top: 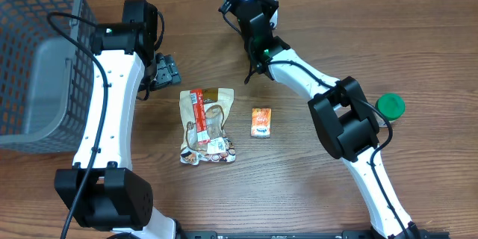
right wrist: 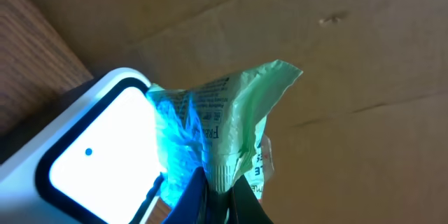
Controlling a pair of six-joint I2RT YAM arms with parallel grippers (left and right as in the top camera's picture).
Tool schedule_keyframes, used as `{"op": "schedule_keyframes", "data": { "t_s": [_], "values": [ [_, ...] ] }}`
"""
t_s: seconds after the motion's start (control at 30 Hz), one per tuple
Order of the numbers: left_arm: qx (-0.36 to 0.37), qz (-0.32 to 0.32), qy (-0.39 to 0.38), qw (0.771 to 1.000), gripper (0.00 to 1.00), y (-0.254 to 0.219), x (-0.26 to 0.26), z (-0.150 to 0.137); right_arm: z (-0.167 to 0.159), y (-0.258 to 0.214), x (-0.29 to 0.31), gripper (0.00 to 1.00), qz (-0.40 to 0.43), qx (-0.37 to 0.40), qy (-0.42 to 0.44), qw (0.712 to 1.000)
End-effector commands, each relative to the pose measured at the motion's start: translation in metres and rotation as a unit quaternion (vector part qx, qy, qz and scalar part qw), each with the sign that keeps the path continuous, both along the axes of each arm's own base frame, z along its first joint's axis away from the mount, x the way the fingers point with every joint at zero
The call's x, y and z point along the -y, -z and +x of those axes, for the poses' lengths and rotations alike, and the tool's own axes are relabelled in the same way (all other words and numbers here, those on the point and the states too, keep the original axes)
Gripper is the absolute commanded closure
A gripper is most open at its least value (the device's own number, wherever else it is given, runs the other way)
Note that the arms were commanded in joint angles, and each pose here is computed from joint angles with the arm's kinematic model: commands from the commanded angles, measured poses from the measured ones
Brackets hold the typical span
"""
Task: Scan the item barcode
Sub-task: 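Hold the tissue pack in front of the scanner window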
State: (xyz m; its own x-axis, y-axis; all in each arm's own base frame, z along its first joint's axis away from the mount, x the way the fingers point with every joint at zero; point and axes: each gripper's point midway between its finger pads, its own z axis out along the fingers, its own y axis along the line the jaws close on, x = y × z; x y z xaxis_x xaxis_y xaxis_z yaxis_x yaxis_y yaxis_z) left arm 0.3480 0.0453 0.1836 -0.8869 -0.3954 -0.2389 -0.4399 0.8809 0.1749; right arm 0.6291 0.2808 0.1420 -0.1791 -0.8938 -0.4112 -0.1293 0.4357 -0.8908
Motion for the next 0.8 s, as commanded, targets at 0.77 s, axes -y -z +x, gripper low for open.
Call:
{"op": "schedule_keyframes", "data": {
  "t_s": [0.77],
  "values": [
    [0.012,0.002,-0.008,1.000,0.01,-0.005,0.000,0.004,-0.021,0.030,-0.016,0.97,0.000,-0.066,0.002,0.998]
  ]
}}
